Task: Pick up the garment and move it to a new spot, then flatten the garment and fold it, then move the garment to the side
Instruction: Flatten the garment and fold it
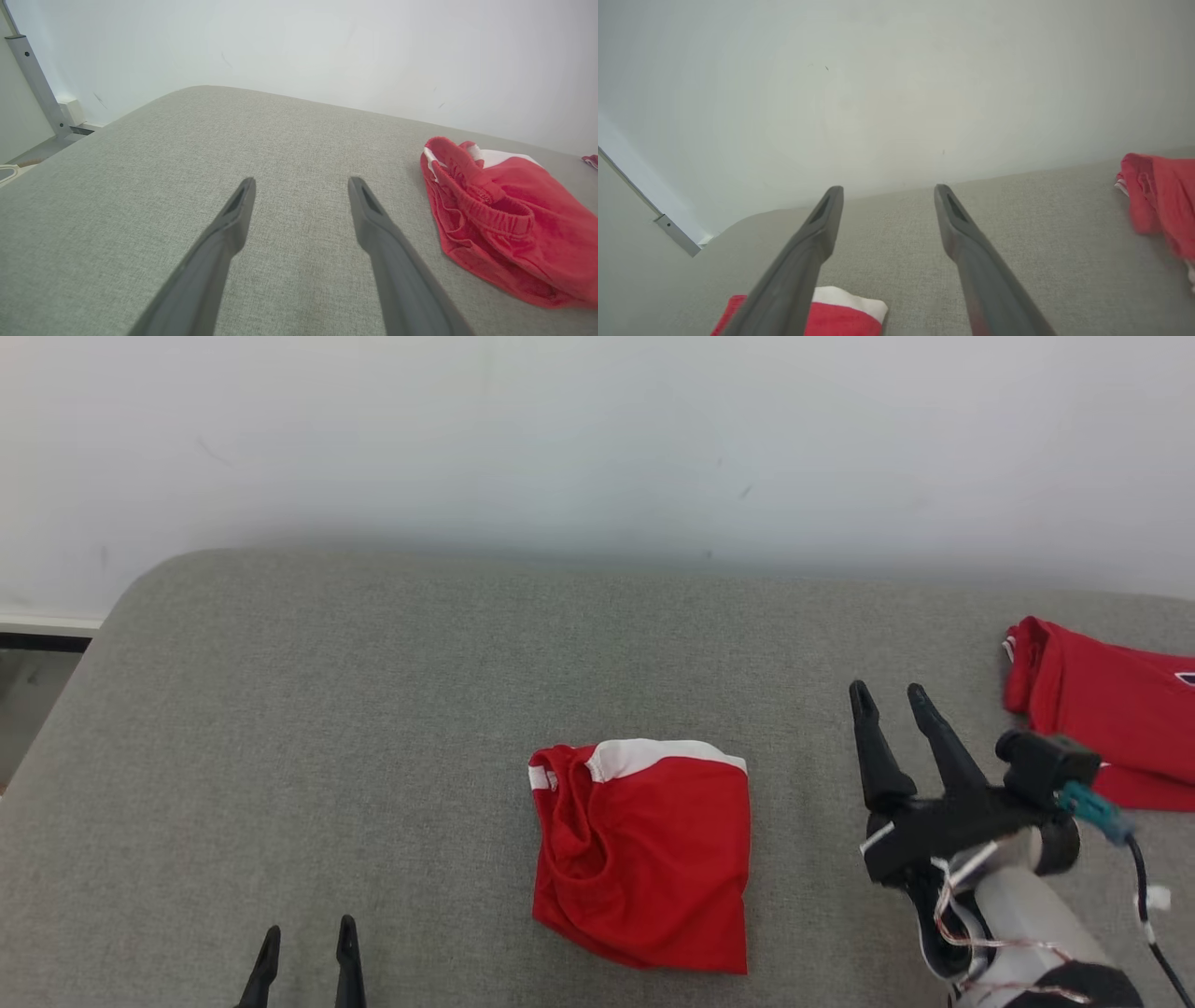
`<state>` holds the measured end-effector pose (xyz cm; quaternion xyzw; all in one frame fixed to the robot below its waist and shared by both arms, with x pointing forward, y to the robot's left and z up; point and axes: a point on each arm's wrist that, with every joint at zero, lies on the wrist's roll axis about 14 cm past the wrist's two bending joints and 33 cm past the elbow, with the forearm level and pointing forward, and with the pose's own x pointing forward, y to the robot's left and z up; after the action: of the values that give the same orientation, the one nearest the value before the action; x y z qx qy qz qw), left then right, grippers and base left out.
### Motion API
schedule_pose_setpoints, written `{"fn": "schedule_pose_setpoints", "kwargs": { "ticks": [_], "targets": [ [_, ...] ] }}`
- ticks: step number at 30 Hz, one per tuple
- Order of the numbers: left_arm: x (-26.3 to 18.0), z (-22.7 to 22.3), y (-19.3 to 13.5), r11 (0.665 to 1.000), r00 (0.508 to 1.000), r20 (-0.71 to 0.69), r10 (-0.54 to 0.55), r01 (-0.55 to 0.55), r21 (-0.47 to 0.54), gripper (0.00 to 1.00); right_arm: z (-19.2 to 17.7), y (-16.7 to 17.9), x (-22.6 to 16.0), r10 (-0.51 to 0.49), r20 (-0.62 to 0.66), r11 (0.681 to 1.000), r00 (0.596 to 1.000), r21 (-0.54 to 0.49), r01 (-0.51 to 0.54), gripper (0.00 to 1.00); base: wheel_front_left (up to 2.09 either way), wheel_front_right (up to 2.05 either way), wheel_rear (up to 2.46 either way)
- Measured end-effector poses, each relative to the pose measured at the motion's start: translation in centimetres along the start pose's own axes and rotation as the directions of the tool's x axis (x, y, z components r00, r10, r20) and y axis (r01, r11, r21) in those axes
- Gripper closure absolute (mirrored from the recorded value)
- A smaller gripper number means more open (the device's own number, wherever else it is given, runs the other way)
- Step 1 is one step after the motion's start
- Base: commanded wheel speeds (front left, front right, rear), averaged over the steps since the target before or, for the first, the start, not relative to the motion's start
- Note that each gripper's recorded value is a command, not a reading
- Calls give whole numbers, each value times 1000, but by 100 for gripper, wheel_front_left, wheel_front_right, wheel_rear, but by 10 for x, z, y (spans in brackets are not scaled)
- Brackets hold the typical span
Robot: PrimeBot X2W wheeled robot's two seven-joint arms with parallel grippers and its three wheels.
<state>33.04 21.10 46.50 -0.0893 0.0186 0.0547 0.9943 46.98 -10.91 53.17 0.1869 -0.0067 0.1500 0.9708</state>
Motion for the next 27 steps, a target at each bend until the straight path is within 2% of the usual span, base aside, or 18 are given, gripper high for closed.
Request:
{"fn": "schedule_pose_setpoints", "kwargs": {
  "ticks": [5,12,19,23,27],
  "targets": [
    [-2,2,-4,1000,1000,8,-19,19,16,0,5,3,-35,8,63,991,998,-134,1,0,0,0,0],
    [3,13,-13,997,998,39,-54,52,53,0,1,-3,-80,-59,102,982,993,-174,76,0,0,0,0],
    [6,21,-23,989,994,62,-95,87,116,0,8,-15,-107,-127,144,968,981,-197,154,0,0,0,0],
    [4,20,-27,984,992,60,-111,101,145,0,1,-16,-120,-138,123,959,983,-232,163,0,0,0,0],
    [4,22,-29,981,991,65,-115,103,162,0,-5,-21,-130,-166,107,959,980,-216,185,0,0,0,0]
  ]
}}
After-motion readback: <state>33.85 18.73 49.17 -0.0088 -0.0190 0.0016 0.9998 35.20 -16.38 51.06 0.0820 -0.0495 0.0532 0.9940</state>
